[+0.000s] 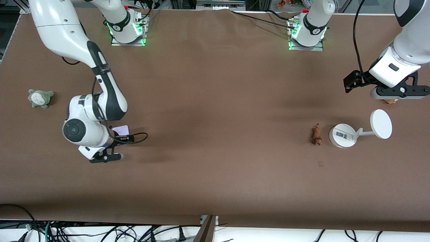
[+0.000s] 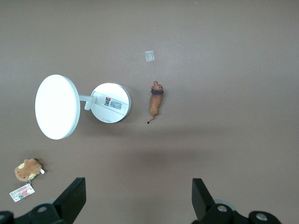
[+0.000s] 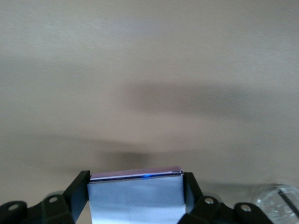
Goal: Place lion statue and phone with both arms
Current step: 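Carry the white phone with the right gripper toward the clear cup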
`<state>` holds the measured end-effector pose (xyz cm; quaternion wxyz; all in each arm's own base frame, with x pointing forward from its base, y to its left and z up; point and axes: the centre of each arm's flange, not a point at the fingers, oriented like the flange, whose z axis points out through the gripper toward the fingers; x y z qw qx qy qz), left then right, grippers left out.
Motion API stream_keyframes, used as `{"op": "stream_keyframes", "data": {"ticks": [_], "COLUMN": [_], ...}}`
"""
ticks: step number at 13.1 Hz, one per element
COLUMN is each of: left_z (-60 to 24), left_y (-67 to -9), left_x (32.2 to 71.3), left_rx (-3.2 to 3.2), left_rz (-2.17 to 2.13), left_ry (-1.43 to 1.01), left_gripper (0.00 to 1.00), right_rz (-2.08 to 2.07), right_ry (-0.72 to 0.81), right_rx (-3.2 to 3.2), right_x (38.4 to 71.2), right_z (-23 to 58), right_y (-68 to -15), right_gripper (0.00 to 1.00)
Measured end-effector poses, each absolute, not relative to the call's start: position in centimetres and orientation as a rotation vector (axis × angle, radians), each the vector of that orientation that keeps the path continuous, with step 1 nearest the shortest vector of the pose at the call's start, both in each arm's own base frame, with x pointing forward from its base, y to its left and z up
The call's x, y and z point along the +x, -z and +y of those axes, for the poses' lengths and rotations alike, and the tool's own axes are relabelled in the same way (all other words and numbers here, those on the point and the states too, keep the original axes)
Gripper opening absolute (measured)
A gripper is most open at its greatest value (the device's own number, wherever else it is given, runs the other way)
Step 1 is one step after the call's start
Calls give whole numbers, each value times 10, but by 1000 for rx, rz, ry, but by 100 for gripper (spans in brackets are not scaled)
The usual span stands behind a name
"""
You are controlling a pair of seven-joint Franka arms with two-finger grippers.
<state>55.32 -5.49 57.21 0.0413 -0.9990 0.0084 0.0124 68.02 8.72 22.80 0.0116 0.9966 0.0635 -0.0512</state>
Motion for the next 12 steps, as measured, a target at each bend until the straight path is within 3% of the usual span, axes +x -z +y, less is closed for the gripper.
{"op": "stream_keyframes", "data": {"ticks": [12], "left_z": [-55], "left_y": [-572], "left_x": [553], "left_rx": [-3058], "left_rz": [28], "left_ry": [-39], "left_gripper": [100], "right_rz": [196], "right_ry": [88], "right_rx": [3114], "right_x": [680], "right_z": [57], "right_y": [-186], "right_gripper": [85]}}
